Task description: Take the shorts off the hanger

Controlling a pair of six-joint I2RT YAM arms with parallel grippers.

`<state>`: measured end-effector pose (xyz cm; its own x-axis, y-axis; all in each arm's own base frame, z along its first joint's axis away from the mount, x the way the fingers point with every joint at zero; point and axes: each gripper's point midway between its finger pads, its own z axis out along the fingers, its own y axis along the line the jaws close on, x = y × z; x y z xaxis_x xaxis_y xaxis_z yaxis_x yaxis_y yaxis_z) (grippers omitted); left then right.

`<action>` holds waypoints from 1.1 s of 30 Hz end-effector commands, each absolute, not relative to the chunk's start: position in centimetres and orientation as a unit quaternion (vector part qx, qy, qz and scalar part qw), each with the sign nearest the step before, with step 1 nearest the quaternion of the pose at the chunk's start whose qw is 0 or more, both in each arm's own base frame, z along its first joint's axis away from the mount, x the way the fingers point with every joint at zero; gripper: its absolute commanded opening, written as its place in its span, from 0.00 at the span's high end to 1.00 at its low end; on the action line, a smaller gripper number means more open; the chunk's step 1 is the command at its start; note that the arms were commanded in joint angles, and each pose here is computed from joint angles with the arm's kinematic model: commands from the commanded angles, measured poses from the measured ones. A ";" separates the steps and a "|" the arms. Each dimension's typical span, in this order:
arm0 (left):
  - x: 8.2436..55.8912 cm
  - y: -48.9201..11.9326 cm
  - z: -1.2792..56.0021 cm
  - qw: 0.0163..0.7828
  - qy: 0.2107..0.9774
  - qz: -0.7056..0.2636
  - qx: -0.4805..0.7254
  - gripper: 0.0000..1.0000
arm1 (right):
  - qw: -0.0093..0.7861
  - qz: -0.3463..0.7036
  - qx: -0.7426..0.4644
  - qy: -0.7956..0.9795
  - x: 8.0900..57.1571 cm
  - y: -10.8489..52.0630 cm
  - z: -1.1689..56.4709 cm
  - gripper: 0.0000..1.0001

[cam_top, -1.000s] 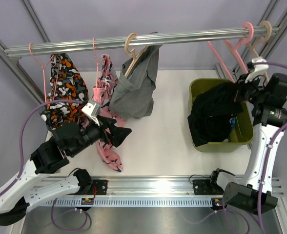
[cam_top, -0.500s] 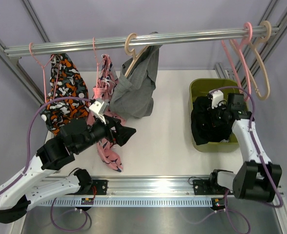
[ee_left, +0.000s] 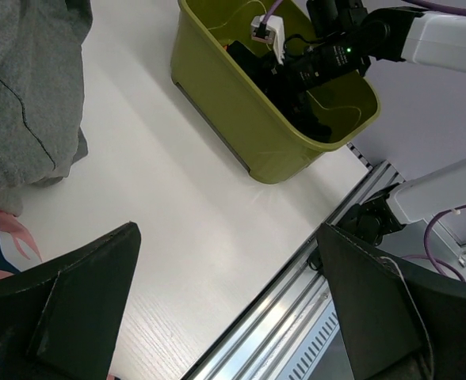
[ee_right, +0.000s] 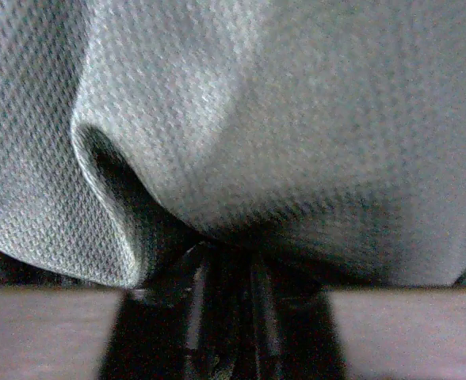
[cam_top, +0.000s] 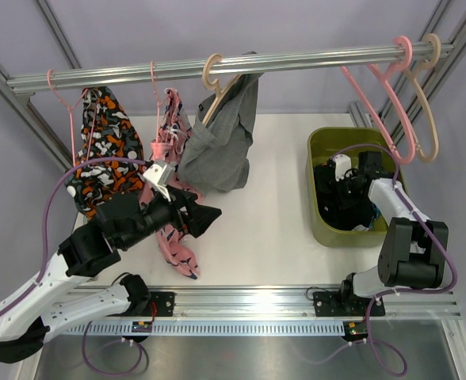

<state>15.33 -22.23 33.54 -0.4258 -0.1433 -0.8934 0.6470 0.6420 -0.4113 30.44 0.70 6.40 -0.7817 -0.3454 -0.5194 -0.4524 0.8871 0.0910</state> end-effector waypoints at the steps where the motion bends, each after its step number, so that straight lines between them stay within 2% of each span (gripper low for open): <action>1: 15.1 -22.9 34.8 0.518 0.729 -0.413 0.171 0.01 | 0.208 0.100 -0.230 0.946 29.3 0.1 4.8 0.66; 2: 15.1 -22.9 35.0 0.519 0.728 -0.413 0.171 0.01 | 0.207 0.104 -0.230 0.945 29.0 0.2 5.5 0.56; 5: 15.0 -22.8 35.1 0.520 0.728 -0.411 0.174 0.01 | 0.256 0.102 -0.236 0.932 30.1 0.7 10.6 0.44; 6: 15.0 -22.6 35.4 0.523 0.726 -0.410 0.175 0.01 | 0.271 0.103 -0.237 0.927 30.3 0.9 12.3 0.38; 10: 15.0 -22.2 36.4 0.532 0.723 -0.404 0.177 0.01 | 0.367 0.106 -0.253 0.889 32.0 2.1 23.0 0.30; 12: 15.1 -21.8 37.1 0.538 0.723 -0.399 0.172 0.01 | 0.368 0.123 -0.260 0.884 31.0 2.8 25.4 0.29; 13: 15.1 -21.5 38.1 0.542 0.720 -0.398 0.170 0.01 | 0.392 0.135 -0.272 0.868 31.3 3.5 27.9 0.25; 16: 15.3 -21.0 39.3 0.552 0.720 -0.385 0.171 0.01 | 0.392 0.195 -0.310 0.844 29.1 5.9 30.6 0.20; 21: 16.2 -21.3 43.7 0.584 0.697 -0.368 0.194 0.01 | 0.408 0.274 -0.400 0.774 26.1 10.0 31.8 0.17; 29: 22.1 -22.2 47.1 0.614 0.727 -0.253 0.175 0.03 | 0.451 0.305 -0.396 0.740 25.3 11.9 32.9 0.18; 33: 25.7 -22.8 47.8 0.607 0.741 -0.244 0.152 0.15 | 0.460 0.323 -0.380 0.735 25.3 12.4 33.2 0.19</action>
<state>23.68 -23.92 47.74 -0.2178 -0.0976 -0.9711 0.5766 0.7899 -0.2087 25.66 11.25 31.21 -0.3439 -0.3226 -0.8818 -0.8367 0.5316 0.1318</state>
